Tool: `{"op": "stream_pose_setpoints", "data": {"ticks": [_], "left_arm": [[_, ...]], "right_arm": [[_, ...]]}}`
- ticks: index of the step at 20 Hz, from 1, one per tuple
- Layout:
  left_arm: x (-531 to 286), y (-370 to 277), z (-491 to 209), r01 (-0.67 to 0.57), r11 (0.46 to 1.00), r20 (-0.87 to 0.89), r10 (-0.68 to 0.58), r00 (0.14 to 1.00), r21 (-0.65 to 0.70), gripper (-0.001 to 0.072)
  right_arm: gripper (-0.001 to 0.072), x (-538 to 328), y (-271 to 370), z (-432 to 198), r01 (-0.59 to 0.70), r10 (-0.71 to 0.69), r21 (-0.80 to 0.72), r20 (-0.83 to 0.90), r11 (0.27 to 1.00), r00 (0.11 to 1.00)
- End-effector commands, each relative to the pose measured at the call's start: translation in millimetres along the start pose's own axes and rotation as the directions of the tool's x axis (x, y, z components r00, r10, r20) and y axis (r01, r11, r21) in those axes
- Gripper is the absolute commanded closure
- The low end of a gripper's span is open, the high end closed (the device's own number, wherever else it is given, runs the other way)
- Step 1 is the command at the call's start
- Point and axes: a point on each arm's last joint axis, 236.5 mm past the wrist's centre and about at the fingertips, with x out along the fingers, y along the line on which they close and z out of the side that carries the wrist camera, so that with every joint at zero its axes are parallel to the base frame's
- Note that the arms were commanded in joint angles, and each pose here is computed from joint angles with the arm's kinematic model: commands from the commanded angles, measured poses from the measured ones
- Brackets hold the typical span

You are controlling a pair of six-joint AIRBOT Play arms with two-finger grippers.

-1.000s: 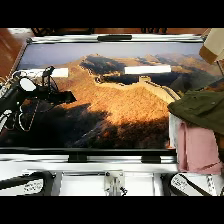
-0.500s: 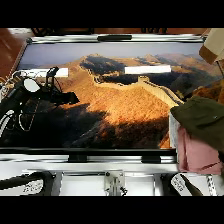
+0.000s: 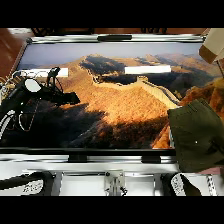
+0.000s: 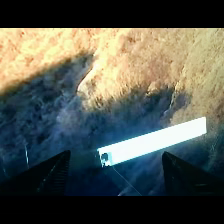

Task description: Fold the shirts.

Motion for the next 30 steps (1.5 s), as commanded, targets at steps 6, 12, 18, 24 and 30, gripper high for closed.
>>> {"op": "stream_pose_setpoints", "data": {"ticks": [6, 12, 18, 24, 30], "left_arm": [[-10, 13, -4, -0.108, 0.990, -0.052, 0.113, 0.992, 0.087, 0.0245], [-46, 45, -3, -0.453, 0.870, -0.084, 0.475, 0.876, 0.195, -0.0013], [-55, 49, -67, -0.460, 0.868, -0.345, 0.497, 0.796, 0.188, -0.0011], [-26, 34, -36, -0.427, 0.884, -0.183, 0.459, 0.870, 0.189, -0.0011], [-25, 32, -36, -0.423, 0.885, -0.182, 0.456, 0.871, 0.192, -0.0011]], "right_arm": [[0.0197, -155, 18, 98, 0.012, 0.090, -0.187, 0.525, 0.982, 0.847], [0.0128, -156, 282, 49, 0.026, 0.439, -0.695, 0.482, 0.718, 0.758], [0.0157, 15, 324, -53, -0.017, 0.196, -0.825, 0.114, 0.564, 0.974], [0.0156, 14, 327, -61, -0.005, 0.214, -0.844, 0.130, 0.536, 0.968], [0.0156, 14, 327, -61, -0.006, 0.216, -0.844, 0.130, 0.536, 0.968]]}}
